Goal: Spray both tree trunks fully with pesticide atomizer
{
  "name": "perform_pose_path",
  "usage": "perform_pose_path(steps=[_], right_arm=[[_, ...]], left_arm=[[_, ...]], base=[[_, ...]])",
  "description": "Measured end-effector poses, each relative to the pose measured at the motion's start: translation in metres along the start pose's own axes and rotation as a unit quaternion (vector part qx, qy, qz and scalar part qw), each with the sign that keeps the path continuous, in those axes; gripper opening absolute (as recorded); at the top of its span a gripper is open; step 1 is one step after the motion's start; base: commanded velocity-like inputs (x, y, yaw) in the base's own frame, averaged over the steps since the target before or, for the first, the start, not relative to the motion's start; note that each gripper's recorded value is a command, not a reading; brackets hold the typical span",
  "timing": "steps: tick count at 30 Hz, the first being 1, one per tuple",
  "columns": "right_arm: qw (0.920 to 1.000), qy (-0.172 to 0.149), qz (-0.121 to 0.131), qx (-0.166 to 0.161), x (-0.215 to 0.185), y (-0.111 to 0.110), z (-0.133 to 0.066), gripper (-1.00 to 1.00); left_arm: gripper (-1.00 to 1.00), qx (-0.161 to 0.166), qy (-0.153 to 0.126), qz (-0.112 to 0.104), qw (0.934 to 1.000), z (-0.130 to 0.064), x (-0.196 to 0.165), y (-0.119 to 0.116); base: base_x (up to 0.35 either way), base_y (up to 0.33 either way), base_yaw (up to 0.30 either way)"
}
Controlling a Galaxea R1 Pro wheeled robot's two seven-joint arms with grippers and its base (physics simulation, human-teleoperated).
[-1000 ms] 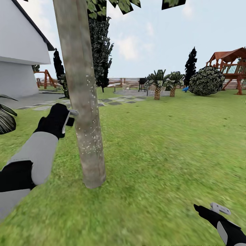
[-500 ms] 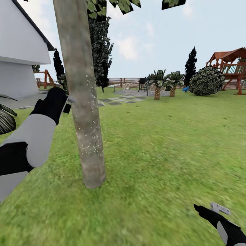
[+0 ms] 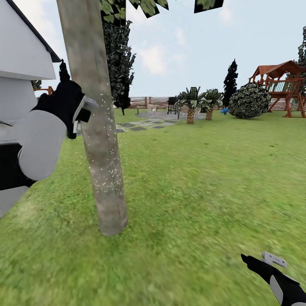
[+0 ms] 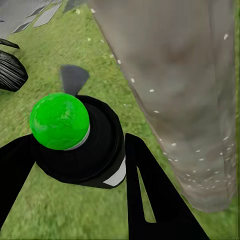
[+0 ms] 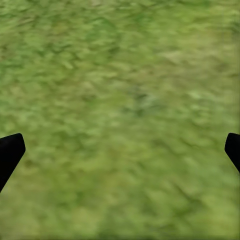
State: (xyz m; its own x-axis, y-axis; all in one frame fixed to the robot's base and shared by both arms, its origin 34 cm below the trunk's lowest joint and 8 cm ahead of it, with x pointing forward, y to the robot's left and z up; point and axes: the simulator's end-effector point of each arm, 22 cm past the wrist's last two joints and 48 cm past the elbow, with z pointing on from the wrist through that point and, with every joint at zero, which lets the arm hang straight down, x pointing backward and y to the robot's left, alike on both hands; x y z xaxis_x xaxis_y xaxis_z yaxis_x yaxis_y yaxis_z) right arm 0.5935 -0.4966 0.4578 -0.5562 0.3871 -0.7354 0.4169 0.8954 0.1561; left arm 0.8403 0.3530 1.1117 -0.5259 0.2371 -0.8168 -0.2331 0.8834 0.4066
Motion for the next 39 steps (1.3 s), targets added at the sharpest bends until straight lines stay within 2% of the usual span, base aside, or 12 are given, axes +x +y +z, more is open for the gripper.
perform_pose_path(steps=[3,5,11,15,18,22,25,27,30,33,39], right_arm=[[1.0,0.0,0.0,0.0,0.0,0.0,0.0,1.0],[1.0,0.0,0.0,0.0,0.0,0.0,0.0,1.0],[1.0,0.0,0.001,0.0,0.0,0.0,0.0,1.0],[1.0,0.0,0.0,0.0,0.0,0.0,0.0,1.0],[1.0,0.0,0.0,0.0,0.0,0.0,0.0,1.0],[1.0,0.0,0.0,0.0,0.0,0.0,0.0,1.0],[1.0,0.0,0.0,0.0,0.0,0.0,0.0,1.0],[1.0,0.0,0.0,0.0,0.0,0.0,0.0,1.0],[1.0,0.0,0.0,0.0,0.0,0.0,0.0,1.0],[1.0,0.0,0.0,0.0,0.0,0.0,0.0,1.0],[1.0,0.0,-0.001,0.0,0.0,0.0,0.0,1.0]], left_arm=[[-1.0,0.014,-0.019,0.006,0.9997,-0.02,-0.024,-0.02],[-1.0,0.013,-0.026,0.008,0.9996,-0.027,-0.033,-0.019],[-1.0,0.016,-0.024,0.011,0.9995,-0.034,-0.04,-0.017],[-1.0,0.008,-0.04,0.004,0.9991,-0.049,-0.059,-0.002],[-1.0,0.009,-0.042,0.004,0.9991,-0.055,-0.065,0.002],[-1.0,-0.002,-0.068,-0.006,0.9976,-0.083,-0.094,0.023],[-1.0,-0.001,-0.076,-0.011,0.9971,-0.09,-0.102,0.028],[-1.0,0.0,-0.075,-0.011,0.9971,-0.091,-0.102,0.027],[-1.0,0.009,-0.056,-0.001,0.9984,-0.08,-0.09,0.017],[-1.0,0.022,-0.022,0.02,0.9993,-0.064,-0.066,-0.003],[-1.0,0.031,0.005,0.037,0.9988,-0.051,-0.045,-0.017]], base=[[0.0,0.0,-0.037],[0.0,0.0,-0.141],[0.0,0.0,-0.093],[0.0,0.0,-0.003],[0.0,0.0,0.0],[0.0,0.0,0.0],[0.0,0.0,0.0],[0.0,0.0,0.0],[0.0,0.0,0.0],[0.0,0.0,0.0],[0.0,0.0,0.0]])
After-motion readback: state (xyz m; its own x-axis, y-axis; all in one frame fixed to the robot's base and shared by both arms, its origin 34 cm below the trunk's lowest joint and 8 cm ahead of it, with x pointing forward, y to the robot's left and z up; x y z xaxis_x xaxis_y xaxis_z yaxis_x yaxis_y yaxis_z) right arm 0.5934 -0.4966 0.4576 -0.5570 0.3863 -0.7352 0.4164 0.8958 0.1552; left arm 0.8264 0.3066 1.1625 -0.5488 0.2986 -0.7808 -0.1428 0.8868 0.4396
